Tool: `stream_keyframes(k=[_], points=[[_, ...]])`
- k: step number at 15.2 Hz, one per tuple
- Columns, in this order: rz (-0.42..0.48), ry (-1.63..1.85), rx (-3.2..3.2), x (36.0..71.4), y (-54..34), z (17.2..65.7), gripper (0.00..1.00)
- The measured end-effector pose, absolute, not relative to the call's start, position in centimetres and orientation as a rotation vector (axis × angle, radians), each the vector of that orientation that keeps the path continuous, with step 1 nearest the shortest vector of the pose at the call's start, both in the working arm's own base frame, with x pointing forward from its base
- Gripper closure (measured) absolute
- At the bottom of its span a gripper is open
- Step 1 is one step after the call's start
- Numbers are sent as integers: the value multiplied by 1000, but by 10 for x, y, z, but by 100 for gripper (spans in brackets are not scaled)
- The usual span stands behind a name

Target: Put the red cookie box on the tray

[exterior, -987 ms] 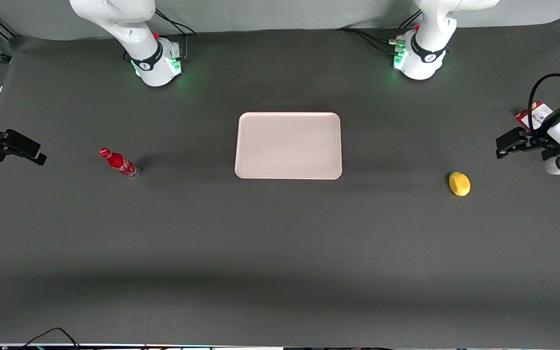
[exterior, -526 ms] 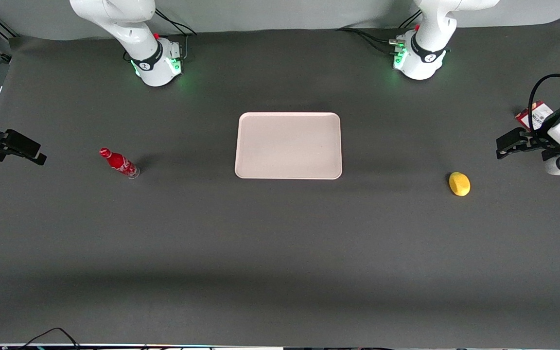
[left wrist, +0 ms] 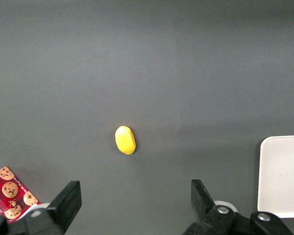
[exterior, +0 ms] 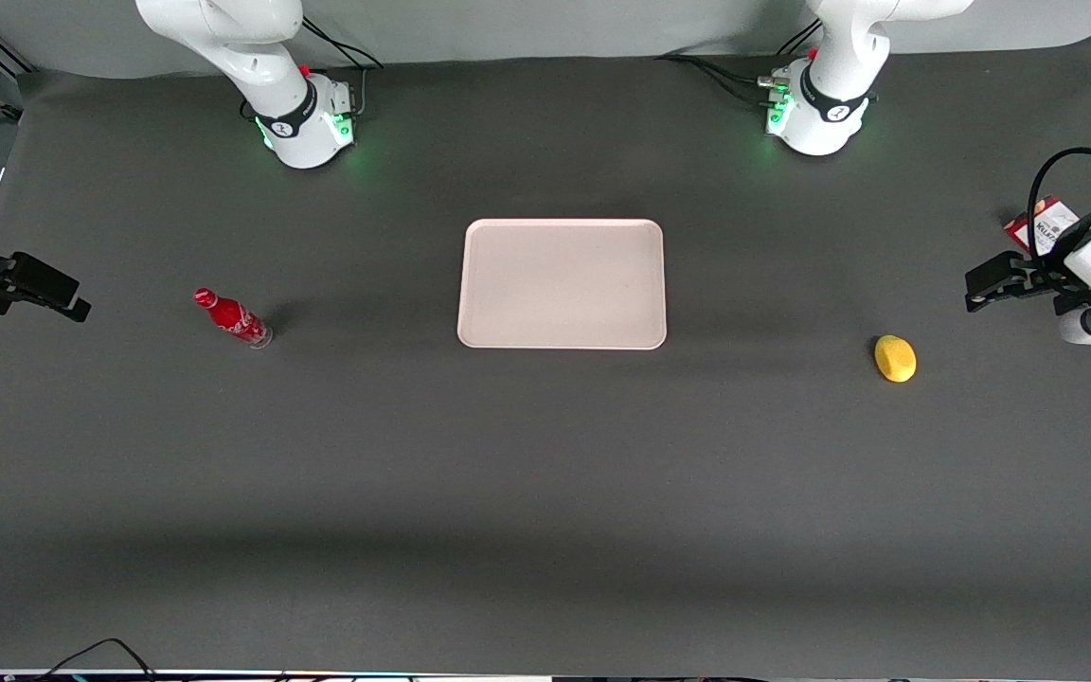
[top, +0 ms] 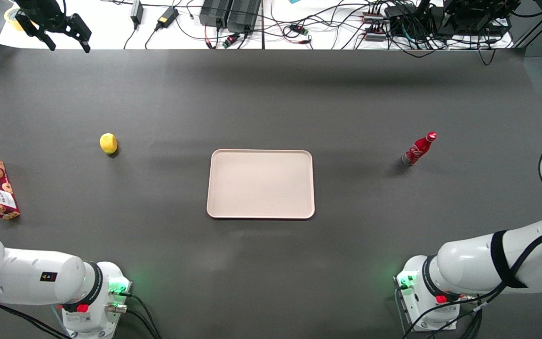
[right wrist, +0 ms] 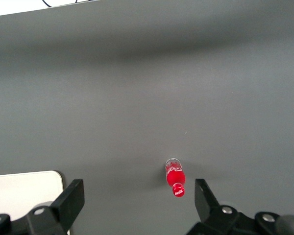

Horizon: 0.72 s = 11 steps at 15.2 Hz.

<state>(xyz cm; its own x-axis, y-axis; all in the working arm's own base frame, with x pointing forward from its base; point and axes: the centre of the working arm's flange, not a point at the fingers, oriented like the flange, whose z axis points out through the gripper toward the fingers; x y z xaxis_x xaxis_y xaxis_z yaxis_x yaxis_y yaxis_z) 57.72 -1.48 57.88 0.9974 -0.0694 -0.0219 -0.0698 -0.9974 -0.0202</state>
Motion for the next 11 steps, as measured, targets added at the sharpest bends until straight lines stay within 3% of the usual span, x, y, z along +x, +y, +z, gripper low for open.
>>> stream_keyframes(k=[11], points=[[61,28,-3114,579,13,572,0]])
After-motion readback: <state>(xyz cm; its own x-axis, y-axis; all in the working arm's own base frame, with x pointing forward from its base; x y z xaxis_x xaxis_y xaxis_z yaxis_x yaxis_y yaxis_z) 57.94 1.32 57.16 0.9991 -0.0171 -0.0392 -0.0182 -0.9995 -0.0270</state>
